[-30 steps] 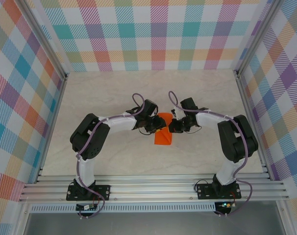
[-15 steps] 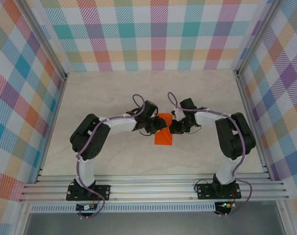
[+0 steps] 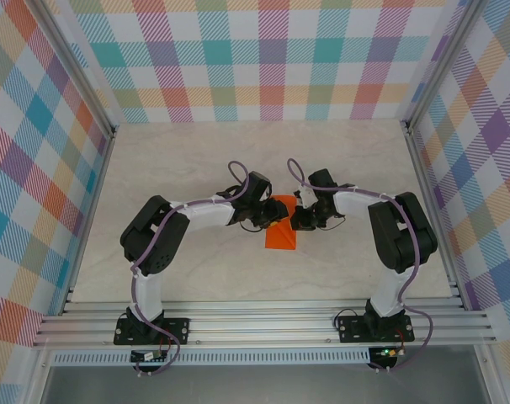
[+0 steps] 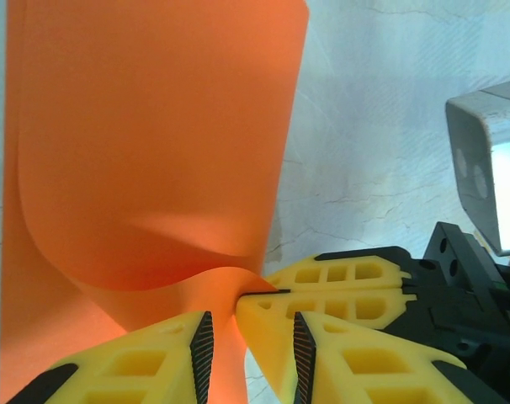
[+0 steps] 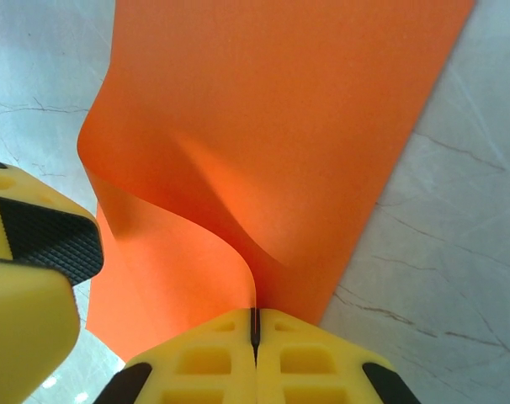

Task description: Fold a paper plane with a square sheet of paper (pick it up from the middle)

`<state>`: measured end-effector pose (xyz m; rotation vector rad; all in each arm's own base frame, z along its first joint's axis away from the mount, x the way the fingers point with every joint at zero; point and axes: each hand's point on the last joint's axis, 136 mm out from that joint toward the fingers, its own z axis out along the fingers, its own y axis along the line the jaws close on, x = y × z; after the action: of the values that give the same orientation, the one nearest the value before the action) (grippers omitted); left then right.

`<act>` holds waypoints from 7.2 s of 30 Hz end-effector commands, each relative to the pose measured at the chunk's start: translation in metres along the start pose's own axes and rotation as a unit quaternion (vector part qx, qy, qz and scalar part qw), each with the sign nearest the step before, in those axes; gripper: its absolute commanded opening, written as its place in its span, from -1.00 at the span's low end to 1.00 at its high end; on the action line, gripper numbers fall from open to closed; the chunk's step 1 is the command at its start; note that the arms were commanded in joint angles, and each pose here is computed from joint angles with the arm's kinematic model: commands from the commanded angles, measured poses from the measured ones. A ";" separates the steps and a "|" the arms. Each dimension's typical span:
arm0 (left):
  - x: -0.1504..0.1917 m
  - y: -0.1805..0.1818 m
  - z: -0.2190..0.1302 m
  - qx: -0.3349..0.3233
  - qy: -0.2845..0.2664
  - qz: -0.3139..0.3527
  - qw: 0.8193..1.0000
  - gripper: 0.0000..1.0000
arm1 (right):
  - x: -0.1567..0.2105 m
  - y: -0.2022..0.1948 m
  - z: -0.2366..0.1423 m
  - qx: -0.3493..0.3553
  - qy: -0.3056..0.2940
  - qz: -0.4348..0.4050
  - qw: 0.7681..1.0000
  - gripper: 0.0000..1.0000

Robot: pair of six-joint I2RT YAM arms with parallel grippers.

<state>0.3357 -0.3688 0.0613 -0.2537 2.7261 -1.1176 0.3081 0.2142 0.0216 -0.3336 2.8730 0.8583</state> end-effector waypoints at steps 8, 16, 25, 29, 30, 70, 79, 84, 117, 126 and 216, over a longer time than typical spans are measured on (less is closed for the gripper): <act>0.005 -0.007 0.006 0.014 0.006 -0.006 1.000 -0.34 | -0.006 -0.003 0.002 0.000 0.001 -0.008 1.000 -0.89; 0.006 0.010 0.018 -0.009 0.009 -0.017 1.000 -0.37 | -0.007 -0.003 0.002 -0.001 -0.001 -0.007 1.000 -0.88; 0.009 0.022 0.023 -0.025 0.009 -0.027 0.999 -0.40 | -0.007 -0.004 0.003 -0.001 0.001 -0.005 1.000 -0.85; 0.010 0.030 0.024 -0.037 0.008 -0.031 0.999 -0.41 | -0.008 -0.004 0.002 -0.002 0.000 -0.004 1.000 -0.83; 0.010 0.031 0.024 -0.039 0.007 -0.032 0.999 -0.41 | -0.009 -0.003 0.002 -0.003 -0.001 -0.004 1.000 -0.81; 0.012 0.047 0.028 -0.058 0.002 -0.047 0.997 -0.46 | 0.035 0.048 -0.010 -0.110 0.044 0.036 0.992 -0.80; 0.012 0.047 0.028 -0.059 0.003 -0.046 0.997 -0.46 | 0.043 0.016 0.000 -0.029 0.062 0.042 0.997 -0.78; 0.012 0.048 0.028 -0.060 0.003 -0.047 0.997 -0.46 | 0.047 0.007 0.004 -0.009 0.066 0.047 0.997 -0.78; 0.012 0.046 0.029 -0.058 0.006 -0.045 0.997 -0.46 | 0.059 0.011 0.004 0.007 0.092 0.052 0.994 -0.69; 0.013 0.049 0.028 -0.063 0.006 -0.044 0.997 -0.47 | 0.069 0.004 0.003 -0.001 0.099 0.081 0.992 -0.69; 0.037 0.020 0.037 -0.002 0.010 -0.048 0.999 -0.30 | 0.072 -0.020 0.019 -0.011 0.082 0.163 0.983 -0.83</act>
<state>0.3087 -0.3910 0.0329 -0.3621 2.7484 -1.1878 0.2589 0.2117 0.0123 0.0169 3.0277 1.0974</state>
